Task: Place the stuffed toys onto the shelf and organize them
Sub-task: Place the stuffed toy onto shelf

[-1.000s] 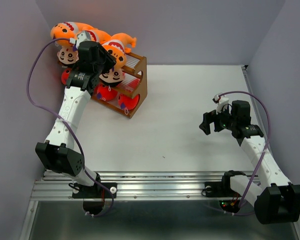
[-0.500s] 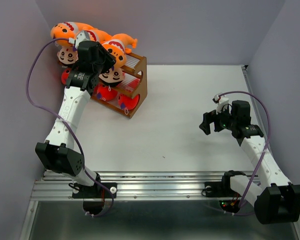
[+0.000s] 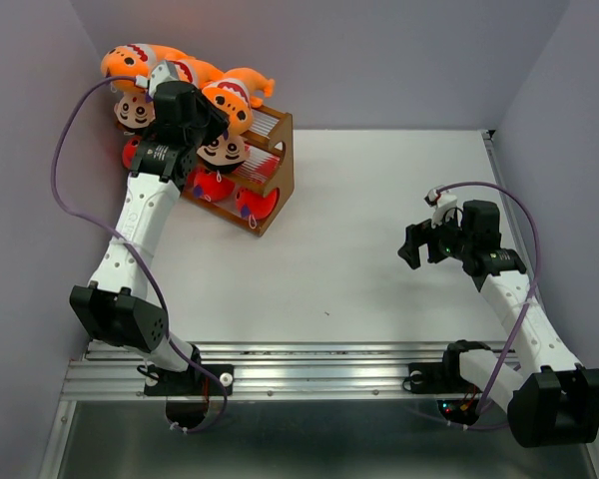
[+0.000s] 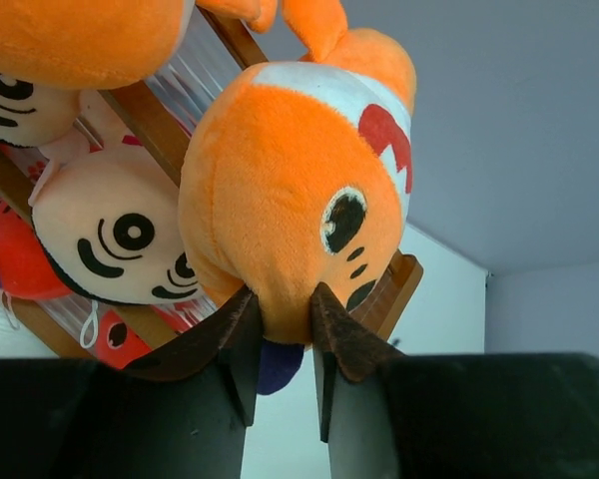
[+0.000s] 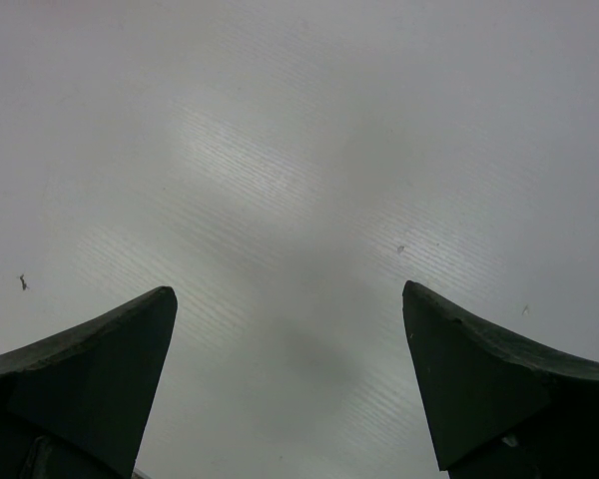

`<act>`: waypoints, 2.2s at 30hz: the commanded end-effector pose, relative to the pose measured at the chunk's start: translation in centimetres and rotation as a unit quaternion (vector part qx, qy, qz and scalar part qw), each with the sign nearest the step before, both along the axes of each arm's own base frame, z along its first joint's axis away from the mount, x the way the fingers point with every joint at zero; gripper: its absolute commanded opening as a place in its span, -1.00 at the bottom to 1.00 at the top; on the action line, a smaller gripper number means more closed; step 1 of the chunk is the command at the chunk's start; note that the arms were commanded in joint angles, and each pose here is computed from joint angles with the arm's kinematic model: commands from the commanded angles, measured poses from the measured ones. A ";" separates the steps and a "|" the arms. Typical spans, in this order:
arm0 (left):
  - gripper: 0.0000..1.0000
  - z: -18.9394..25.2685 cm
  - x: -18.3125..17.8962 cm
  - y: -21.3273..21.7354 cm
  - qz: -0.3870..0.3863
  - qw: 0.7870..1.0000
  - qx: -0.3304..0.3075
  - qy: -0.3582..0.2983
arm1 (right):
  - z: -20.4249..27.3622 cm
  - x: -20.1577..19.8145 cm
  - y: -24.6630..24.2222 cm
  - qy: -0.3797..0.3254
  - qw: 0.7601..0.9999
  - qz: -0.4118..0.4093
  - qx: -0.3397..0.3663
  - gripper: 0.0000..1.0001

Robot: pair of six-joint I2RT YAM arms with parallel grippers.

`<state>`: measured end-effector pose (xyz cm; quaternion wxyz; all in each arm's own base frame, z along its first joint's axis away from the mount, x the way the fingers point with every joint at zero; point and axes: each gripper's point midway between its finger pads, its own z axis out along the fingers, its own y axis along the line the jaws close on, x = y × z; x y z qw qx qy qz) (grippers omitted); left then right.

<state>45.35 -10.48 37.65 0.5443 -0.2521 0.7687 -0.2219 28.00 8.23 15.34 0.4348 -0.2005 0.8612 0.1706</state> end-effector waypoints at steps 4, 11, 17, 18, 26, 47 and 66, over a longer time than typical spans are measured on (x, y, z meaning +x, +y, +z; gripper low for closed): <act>-0.49 6.5 -1.6 0.9 0.010 0.997 -0.017 -0.081 | 1.3 1.1 -0.3 -0.036 0.999 -0.004 -0.004 1.00; -0.70 6.8 -1.8 1.1 0.014 0.996 -0.016 -0.084 | 1.3 1.1 -0.3 -0.037 0.999 -0.004 -0.005 1.00; -0.70 7.2 -2.3 1.3 0.015 0.996 -0.016 -0.089 | 1.2 1.2 -0.3 -0.036 0.999 -0.004 -0.006 1.00; -0.66 7.0 -2.2 1.3 0.015 0.996 -0.015 -0.088 | 1.2 1.2 -0.4 -0.035 0.999 -0.004 -0.006 1.00; 0.00 6.9 -2.5 1.4 0.013 0.996 -0.017 -0.089 | 1.1 1.3 -0.7 -0.034 0.999 -0.011 -0.008 1.00; 0.72 10.9 -8.4 3.8 0.015 0.986 0.046 -0.158 | 1.3 1.2 -0.8 -0.041 0.999 -0.011 -0.011 1.00; 0.97 -3.6 -21.4 4.1 -0.086 0.952 0.159 -0.247 | 5.0 4.5 -6.5 -0.092 0.974 -0.206 -0.033 1.00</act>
